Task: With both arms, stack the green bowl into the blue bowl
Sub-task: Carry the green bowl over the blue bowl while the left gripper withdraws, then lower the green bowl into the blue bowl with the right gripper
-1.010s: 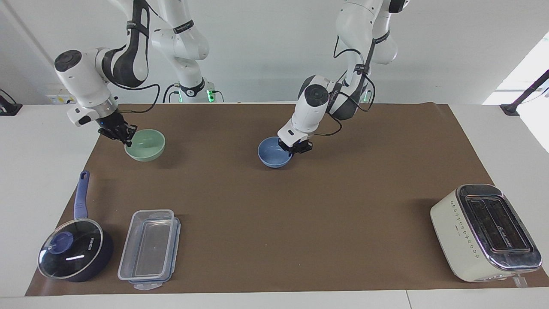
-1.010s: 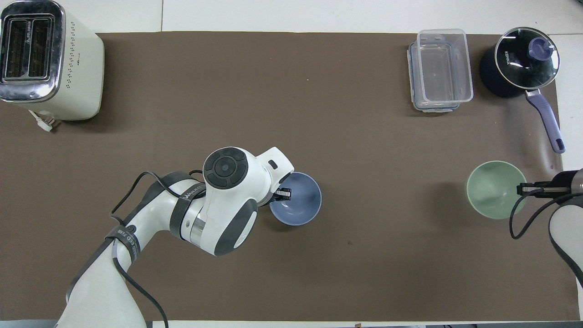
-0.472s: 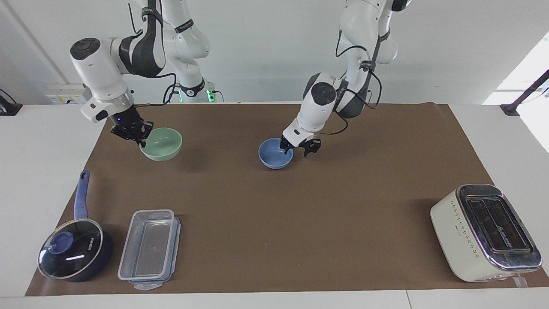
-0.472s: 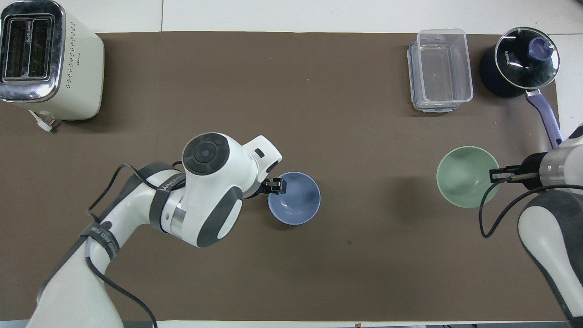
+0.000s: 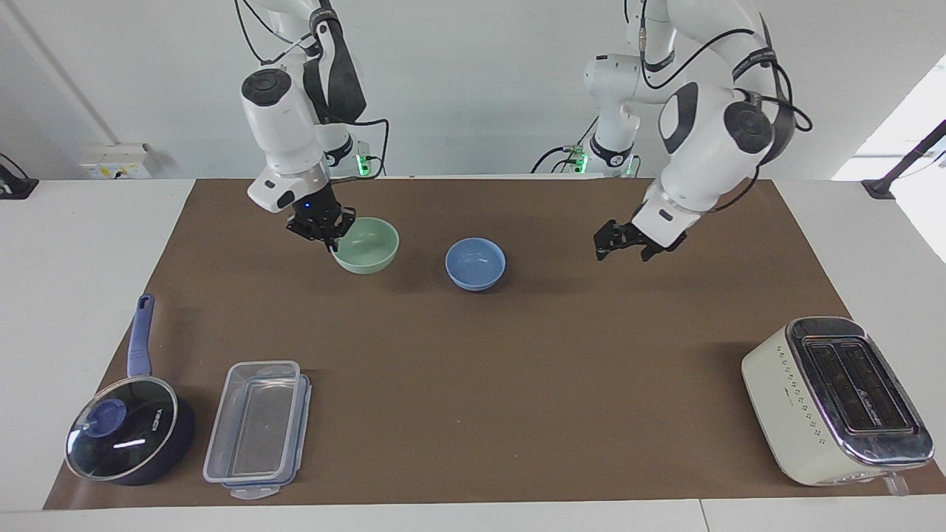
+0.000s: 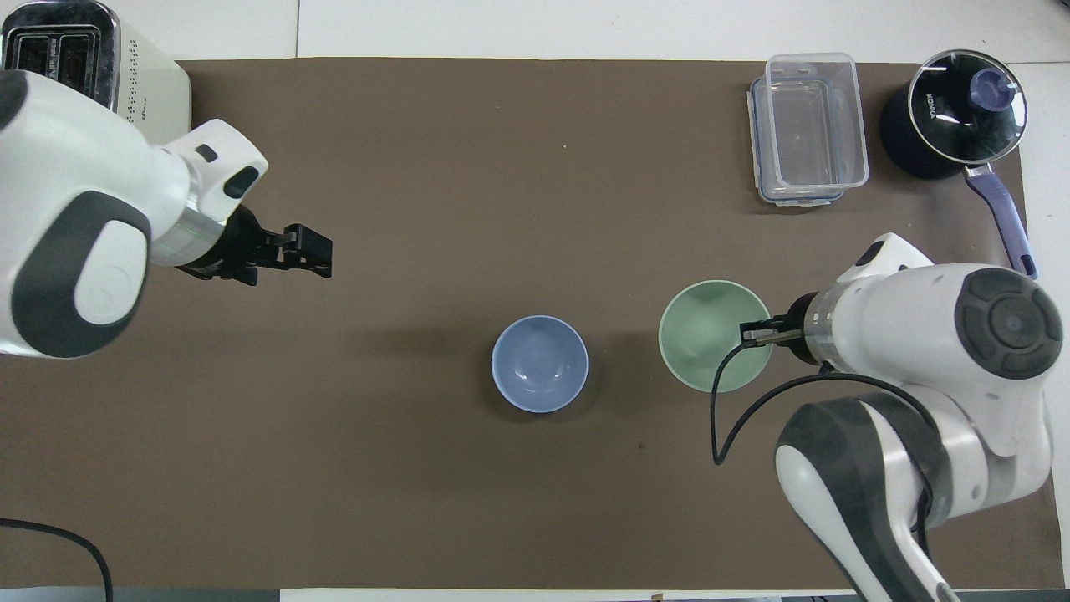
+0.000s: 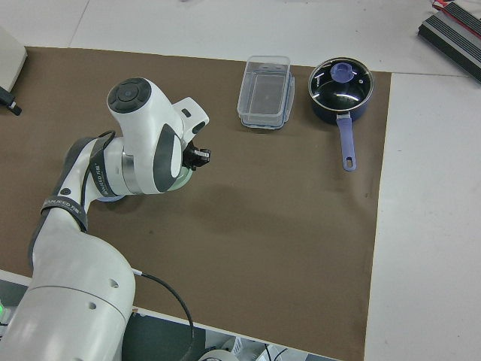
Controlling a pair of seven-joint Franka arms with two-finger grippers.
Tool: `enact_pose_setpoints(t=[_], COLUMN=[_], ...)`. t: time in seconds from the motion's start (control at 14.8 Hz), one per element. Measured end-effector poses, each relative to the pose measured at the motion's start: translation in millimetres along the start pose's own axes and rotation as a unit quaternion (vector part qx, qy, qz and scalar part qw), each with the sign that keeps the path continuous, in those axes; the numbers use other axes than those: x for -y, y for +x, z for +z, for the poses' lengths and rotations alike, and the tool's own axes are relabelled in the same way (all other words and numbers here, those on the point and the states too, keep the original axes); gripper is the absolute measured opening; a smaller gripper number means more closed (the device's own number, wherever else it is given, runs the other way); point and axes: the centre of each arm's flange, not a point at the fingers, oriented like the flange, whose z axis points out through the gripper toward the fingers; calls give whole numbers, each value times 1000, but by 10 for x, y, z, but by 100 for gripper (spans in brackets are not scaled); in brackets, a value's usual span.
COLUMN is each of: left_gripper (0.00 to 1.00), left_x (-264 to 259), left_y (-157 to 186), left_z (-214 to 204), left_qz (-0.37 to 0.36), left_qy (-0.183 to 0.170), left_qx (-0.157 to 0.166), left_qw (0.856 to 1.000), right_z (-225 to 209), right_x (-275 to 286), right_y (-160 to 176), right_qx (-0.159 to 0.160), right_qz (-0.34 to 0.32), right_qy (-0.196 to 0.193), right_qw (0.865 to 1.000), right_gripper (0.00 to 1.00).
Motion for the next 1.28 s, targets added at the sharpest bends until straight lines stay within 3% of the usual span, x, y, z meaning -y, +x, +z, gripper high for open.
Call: enact_pose_setpoints(t=[0.27, 0.67, 0.94, 1.28], left_gripper=[100, 100, 100, 100], left_x=[770, 807, 825, 887], left_y=[-139, -511, -633, -638], left_z=[-448, -1090, -1324, -1258], left_qz=[29, 39, 35, 30], left_qy=[23, 67, 88, 88], left_qx=[4, 31, 46, 53], left_qw=[999, 996, 994, 994], right_z=[301, 365, 475, 619], right_x=[819, 1588, 1647, 1755], right_y=[-59, -11, 30, -26], right_qx=[-4, -4, 4, 16], right_qz=[29, 88, 96, 112], right_qy=[18, 28, 25, 19], right_qw=[999, 996, 995, 993], right_gripper=[4, 4, 4, 4])
